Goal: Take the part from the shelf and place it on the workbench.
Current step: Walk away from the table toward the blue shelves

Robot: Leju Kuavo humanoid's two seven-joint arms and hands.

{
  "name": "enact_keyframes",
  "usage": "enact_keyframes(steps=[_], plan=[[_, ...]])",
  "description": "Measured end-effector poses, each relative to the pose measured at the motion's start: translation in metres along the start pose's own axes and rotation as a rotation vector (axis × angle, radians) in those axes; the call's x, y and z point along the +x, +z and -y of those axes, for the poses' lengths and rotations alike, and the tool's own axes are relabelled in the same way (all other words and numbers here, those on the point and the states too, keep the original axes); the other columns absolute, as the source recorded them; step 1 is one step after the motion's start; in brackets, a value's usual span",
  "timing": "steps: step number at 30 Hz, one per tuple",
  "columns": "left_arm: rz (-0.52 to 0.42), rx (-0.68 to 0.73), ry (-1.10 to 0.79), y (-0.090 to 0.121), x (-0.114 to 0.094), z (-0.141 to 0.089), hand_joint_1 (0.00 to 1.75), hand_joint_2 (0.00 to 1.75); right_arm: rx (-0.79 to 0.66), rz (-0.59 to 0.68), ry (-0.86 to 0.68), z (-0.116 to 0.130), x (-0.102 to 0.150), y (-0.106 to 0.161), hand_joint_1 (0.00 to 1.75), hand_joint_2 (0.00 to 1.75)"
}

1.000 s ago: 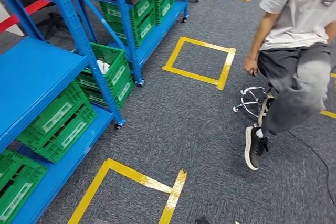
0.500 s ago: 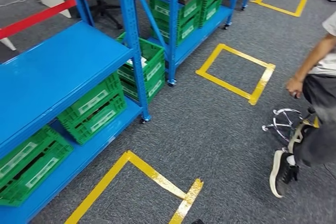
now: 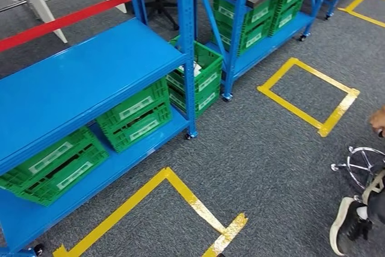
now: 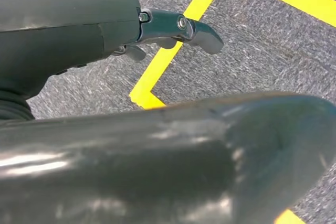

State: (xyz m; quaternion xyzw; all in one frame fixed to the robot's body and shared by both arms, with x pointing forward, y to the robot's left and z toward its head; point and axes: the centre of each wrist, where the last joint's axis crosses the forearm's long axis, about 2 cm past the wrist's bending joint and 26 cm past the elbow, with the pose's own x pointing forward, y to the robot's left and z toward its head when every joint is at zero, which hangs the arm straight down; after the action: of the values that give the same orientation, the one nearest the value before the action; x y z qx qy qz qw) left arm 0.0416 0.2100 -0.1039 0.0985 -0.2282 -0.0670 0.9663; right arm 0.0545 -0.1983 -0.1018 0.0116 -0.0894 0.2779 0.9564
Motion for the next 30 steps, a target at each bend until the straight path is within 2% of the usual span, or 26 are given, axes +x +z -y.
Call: enact_keyframes(steps=[6, 15, 23, 30], plan=[[0.011, -0.007, -0.008, 0.000, -0.001, 0.000, 0.00, 0.00, -0.002, 0.009, 0.005, 0.001, 0.003, 0.000, 0.00, 0.00], [0.092, -0.012, -0.032, -0.001, 0.006, 0.002, 0.00, 0.00, 0.015, 0.006, -0.034, 0.002, -0.003, 0.000, 0.00, 0.00], [0.055, -0.016, -0.062, 0.000, 0.007, 0.004, 0.00, 0.00, 0.020, 0.001, -0.064, 0.002, -0.005, 0.000, 0.00, 0.00], [0.063, -0.031, -0.094, 0.001, 0.009, 0.009, 0.00, 0.00, 0.028, -0.008, -0.093, 0.002, -0.008, 0.000, 0.00, 0.00]])
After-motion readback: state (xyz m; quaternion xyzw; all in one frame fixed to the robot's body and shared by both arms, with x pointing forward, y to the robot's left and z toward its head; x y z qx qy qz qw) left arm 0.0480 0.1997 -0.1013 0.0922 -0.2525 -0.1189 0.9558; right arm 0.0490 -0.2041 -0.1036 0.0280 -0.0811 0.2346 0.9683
